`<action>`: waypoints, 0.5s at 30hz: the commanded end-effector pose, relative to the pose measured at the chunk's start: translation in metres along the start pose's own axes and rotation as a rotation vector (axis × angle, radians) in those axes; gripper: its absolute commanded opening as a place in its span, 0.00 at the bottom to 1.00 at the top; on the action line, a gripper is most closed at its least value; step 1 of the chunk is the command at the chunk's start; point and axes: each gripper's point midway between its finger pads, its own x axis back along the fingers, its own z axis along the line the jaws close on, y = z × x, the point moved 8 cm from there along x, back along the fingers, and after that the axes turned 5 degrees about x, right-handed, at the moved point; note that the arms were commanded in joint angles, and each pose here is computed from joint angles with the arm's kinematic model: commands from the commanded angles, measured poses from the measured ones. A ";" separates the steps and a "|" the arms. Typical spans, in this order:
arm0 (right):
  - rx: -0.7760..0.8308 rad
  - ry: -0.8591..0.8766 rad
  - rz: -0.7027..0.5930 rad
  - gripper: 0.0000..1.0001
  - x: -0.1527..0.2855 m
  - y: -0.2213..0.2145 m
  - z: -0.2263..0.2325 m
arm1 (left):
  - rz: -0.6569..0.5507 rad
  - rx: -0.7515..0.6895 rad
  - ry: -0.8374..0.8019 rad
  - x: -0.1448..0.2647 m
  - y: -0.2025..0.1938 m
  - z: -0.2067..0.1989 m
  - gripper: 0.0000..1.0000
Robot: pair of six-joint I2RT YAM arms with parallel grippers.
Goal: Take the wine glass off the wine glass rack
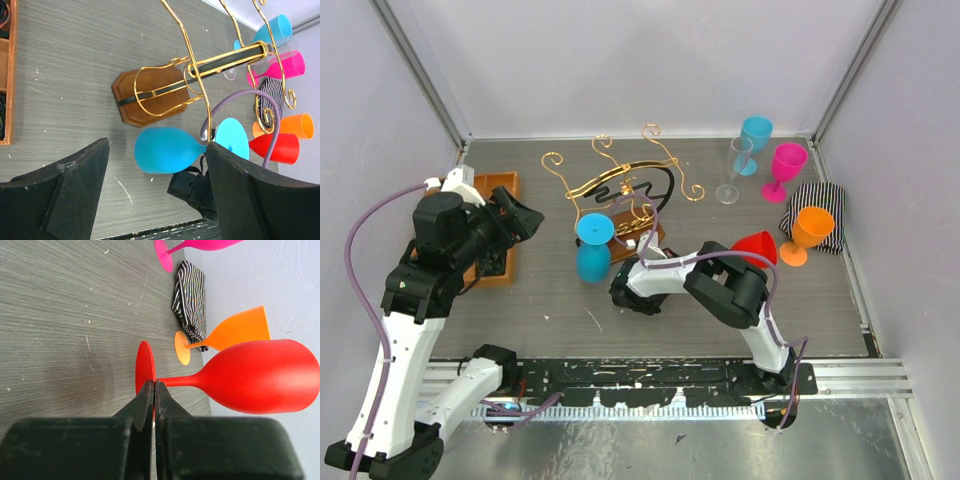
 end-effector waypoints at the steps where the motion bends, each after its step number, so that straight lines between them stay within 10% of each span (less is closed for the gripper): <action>1: 0.024 -0.056 -0.062 0.01 -0.006 0.008 -0.003 | 0.006 -0.012 -0.008 0.000 0.000 0.000 0.85; 15: 0.097 -0.077 -0.080 0.01 -0.010 -0.001 0.010 | 0.022 -0.010 0.006 -0.004 -0.005 0.004 0.85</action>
